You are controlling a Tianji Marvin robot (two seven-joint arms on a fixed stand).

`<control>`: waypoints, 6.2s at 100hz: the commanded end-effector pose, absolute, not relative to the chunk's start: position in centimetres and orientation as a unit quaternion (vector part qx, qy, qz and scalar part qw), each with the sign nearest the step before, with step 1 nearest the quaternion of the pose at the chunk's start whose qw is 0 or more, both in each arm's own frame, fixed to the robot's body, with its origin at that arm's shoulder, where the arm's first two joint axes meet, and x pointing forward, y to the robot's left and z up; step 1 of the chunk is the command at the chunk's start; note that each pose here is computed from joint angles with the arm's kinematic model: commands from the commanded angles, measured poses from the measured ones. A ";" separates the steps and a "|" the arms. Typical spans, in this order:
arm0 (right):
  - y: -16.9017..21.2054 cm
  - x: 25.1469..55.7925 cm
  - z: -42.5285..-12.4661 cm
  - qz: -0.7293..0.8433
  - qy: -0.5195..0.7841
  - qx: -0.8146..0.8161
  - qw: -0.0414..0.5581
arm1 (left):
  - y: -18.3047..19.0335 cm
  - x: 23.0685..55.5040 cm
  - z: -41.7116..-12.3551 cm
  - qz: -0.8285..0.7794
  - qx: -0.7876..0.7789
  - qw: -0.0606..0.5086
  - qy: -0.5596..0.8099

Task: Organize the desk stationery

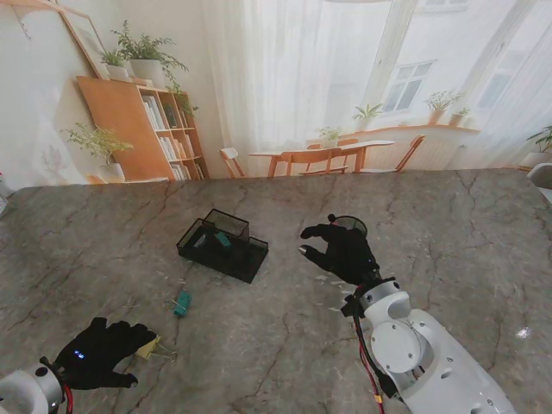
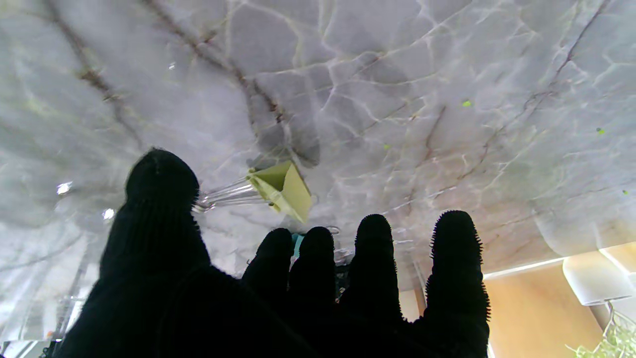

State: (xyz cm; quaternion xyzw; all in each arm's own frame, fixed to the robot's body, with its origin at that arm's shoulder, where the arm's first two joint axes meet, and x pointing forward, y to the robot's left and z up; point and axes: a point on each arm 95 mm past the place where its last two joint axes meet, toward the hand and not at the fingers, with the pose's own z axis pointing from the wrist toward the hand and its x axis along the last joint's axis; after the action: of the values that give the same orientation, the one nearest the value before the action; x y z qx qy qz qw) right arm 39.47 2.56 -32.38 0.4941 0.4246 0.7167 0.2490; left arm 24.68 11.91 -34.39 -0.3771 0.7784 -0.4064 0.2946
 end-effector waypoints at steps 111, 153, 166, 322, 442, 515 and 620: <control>3.1 39.6 -32.6 0.711 0.438 0.495 0.241 | 12.0 27.1 -39.1 -0.399 -0.383 0.290 0.781; 3.1 39.5 -32.5 0.711 0.438 0.495 0.240 | 11.9 27.5 -39.1 -0.441 -0.380 0.294 0.758; 3.1 39.5 -32.5 0.711 0.438 0.495 0.240 | 11.7 27.7 -38.4 -0.460 -0.377 0.297 0.747; 2.3 39.2 -32.3 0.717 0.414 0.502 0.250 | 2.2 47.9 -26.1 -0.628 -0.358 0.260 0.640; 1.9 39.2 -32.2 0.714 0.409 0.506 0.257 | 0.2 54.3 -29.2 -0.556 -0.416 0.220 0.685; 1.8 39.2 -32.3 0.714 0.409 0.506 0.258 | 0.5 53.0 -28.6 -0.542 -0.413 0.216 0.700; 2.1 39.2 -32.3 0.721 0.406 0.503 0.250 | 0.1 41.7 -23.1 -0.626 -0.330 0.252 0.660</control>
State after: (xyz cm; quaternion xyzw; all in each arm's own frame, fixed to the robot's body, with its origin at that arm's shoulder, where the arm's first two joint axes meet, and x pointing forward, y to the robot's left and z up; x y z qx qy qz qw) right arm 39.28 1.83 -32.14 0.5018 0.4038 0.7203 0.2575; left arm 43.36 0.18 -21.34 -0.3250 0.6474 -0.6364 0.2650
